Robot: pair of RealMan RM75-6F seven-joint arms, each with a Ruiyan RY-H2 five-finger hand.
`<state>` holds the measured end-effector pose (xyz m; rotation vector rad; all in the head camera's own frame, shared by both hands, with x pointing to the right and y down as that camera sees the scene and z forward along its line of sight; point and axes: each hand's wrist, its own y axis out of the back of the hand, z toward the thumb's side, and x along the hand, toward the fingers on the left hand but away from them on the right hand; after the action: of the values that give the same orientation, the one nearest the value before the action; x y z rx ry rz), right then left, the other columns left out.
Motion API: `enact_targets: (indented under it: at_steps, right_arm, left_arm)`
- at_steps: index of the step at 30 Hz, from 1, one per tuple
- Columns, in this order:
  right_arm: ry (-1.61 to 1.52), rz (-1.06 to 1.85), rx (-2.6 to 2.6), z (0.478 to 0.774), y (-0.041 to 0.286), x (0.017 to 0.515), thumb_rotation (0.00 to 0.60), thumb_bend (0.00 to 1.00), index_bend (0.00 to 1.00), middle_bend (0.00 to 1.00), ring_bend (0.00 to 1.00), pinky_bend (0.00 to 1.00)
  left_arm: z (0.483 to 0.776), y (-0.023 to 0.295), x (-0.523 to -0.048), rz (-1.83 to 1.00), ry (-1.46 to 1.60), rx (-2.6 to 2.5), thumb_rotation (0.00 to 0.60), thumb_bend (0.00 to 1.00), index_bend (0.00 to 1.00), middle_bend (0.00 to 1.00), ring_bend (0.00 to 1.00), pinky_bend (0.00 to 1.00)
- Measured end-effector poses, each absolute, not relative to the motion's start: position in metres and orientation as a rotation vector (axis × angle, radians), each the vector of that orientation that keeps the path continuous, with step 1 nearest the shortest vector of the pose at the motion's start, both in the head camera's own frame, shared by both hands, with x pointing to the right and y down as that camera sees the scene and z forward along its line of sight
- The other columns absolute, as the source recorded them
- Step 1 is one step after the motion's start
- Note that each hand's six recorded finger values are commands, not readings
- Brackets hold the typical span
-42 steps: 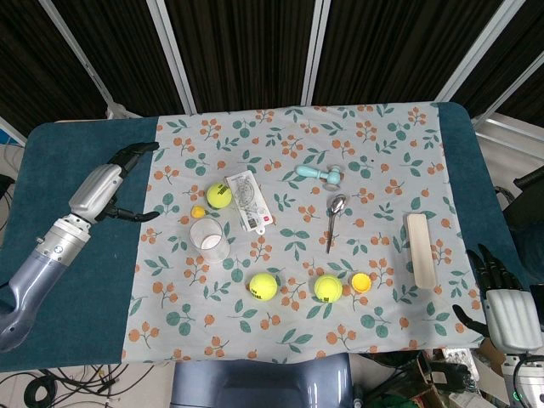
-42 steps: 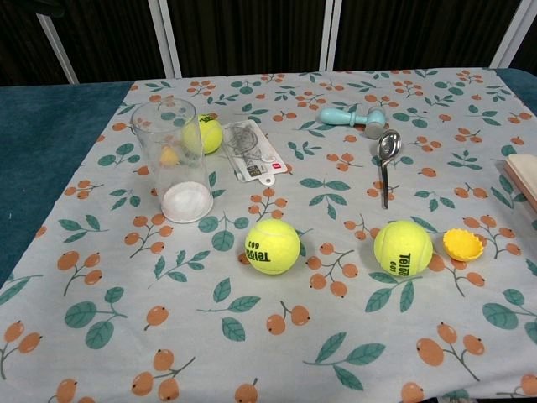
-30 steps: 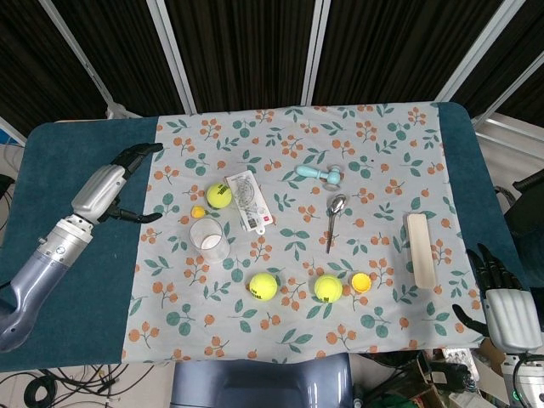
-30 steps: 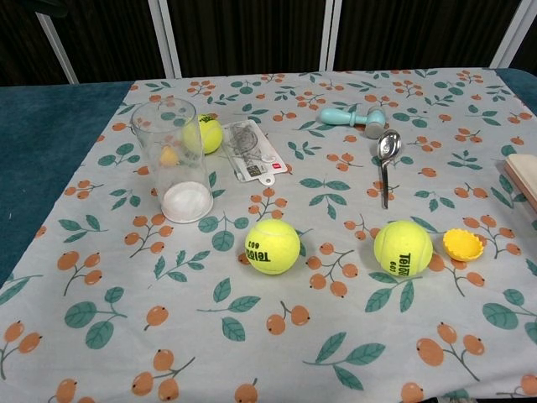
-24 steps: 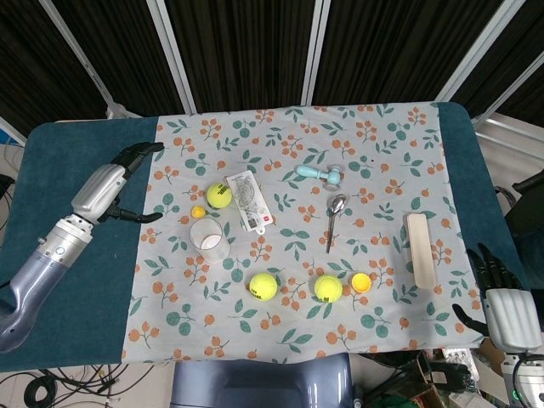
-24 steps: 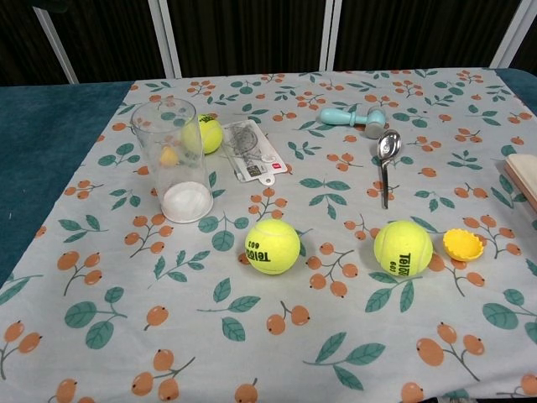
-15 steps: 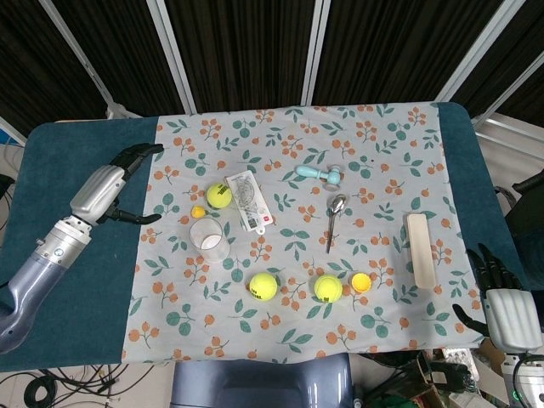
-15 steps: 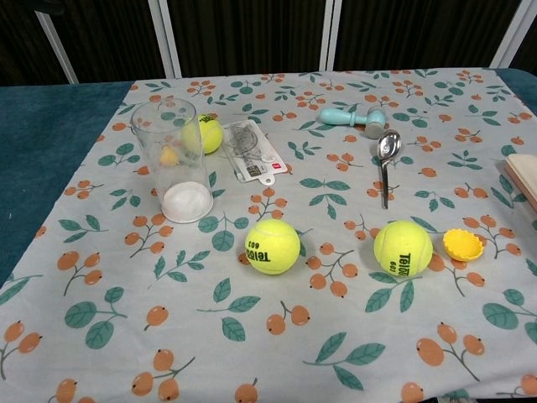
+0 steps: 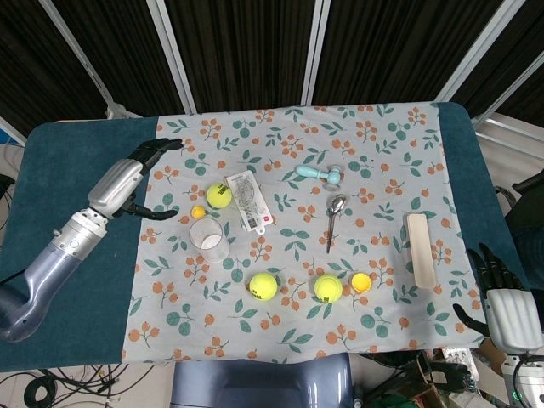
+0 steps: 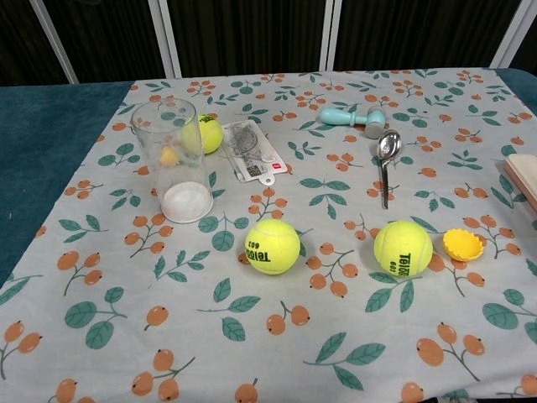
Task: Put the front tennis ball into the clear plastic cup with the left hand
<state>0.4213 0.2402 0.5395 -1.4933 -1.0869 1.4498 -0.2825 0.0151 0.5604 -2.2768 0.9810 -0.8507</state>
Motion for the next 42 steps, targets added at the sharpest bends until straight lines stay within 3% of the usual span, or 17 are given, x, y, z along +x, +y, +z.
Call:
enact_targets:
  at_steps: [19,42]
  right_arm:
    - [-1.085,1.455,-1.482,0.539,0.240,0.424,0.600,0.13,0.01,0.00,0.11,0.26]
    - [-1.090,1.459,-1.478,0.539,0.240,0.425,0.600,0.13,0.02,0.00,0.11,0.26]
  left_arm:
    - [0.553,0.067,-0.166,-0.663,0.545,-2.462,0.600,0.11,0.04,0.11,0.00,0.02]
    - [0.597,0.118,-0.143,-0.801,0.196,-2.546,0.600,0.08,0.03,0.11,0.00,0.01]
